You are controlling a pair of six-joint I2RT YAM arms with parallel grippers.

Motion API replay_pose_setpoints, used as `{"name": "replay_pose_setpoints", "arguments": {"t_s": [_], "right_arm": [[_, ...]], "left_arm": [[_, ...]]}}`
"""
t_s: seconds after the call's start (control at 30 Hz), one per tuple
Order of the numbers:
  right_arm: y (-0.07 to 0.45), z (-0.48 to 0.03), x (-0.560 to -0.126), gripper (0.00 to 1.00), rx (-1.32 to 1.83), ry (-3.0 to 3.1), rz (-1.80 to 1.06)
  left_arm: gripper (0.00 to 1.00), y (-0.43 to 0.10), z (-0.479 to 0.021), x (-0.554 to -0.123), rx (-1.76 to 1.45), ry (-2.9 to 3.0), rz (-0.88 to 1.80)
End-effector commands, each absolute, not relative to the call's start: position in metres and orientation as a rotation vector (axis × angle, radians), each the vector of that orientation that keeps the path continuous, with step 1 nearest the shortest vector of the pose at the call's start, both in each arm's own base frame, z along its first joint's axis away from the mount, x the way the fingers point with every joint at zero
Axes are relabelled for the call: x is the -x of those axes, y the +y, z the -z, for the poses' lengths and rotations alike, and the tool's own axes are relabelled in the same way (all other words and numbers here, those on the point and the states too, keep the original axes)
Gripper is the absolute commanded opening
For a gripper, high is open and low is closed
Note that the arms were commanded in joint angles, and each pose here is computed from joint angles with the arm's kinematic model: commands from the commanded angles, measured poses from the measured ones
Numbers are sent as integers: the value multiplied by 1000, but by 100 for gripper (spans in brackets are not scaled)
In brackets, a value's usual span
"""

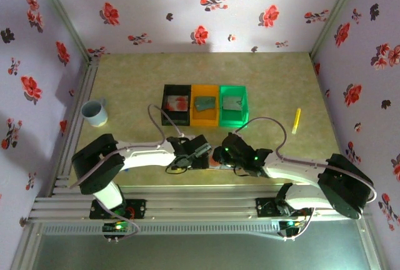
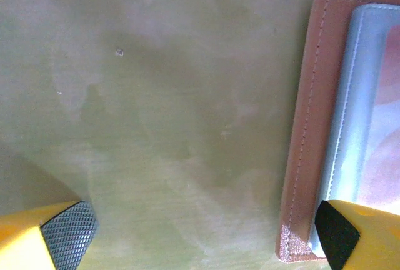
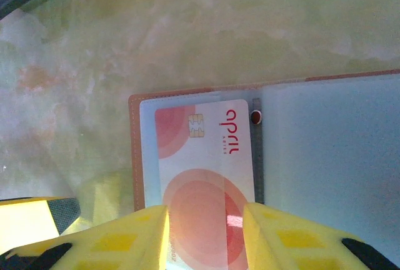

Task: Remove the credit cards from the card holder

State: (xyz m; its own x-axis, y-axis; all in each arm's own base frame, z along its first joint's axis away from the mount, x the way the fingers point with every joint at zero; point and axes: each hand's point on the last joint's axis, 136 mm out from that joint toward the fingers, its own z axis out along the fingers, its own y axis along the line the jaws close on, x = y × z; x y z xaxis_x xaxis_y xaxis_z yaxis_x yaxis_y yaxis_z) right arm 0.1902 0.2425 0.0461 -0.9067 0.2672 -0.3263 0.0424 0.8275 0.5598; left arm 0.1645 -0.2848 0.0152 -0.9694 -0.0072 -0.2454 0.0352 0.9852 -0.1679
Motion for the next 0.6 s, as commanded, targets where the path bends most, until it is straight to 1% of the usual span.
{"name": "replay_pose_setpoints", "arguments": {"t_s": [0.0, 0.17, 0.33, 0.57], "right_arm": [[245, -55, -193, 36, -261, 2604, -810], [243, -56, -192, 36, -263, 2605, -808], [242, -58, -191, 37, -278, 2616, -815], [242, -56, -192, 37, -293, 2622, -824]], "left_arm": [[96, -272, 28, -128, -10, 3105, 175], [96, -273, 30, -124, -28, 3149, 125], [93, -275, 36, -117, -54, 3216, 64], [93, -270, 39, -113, -67, 3233, 45]]}}
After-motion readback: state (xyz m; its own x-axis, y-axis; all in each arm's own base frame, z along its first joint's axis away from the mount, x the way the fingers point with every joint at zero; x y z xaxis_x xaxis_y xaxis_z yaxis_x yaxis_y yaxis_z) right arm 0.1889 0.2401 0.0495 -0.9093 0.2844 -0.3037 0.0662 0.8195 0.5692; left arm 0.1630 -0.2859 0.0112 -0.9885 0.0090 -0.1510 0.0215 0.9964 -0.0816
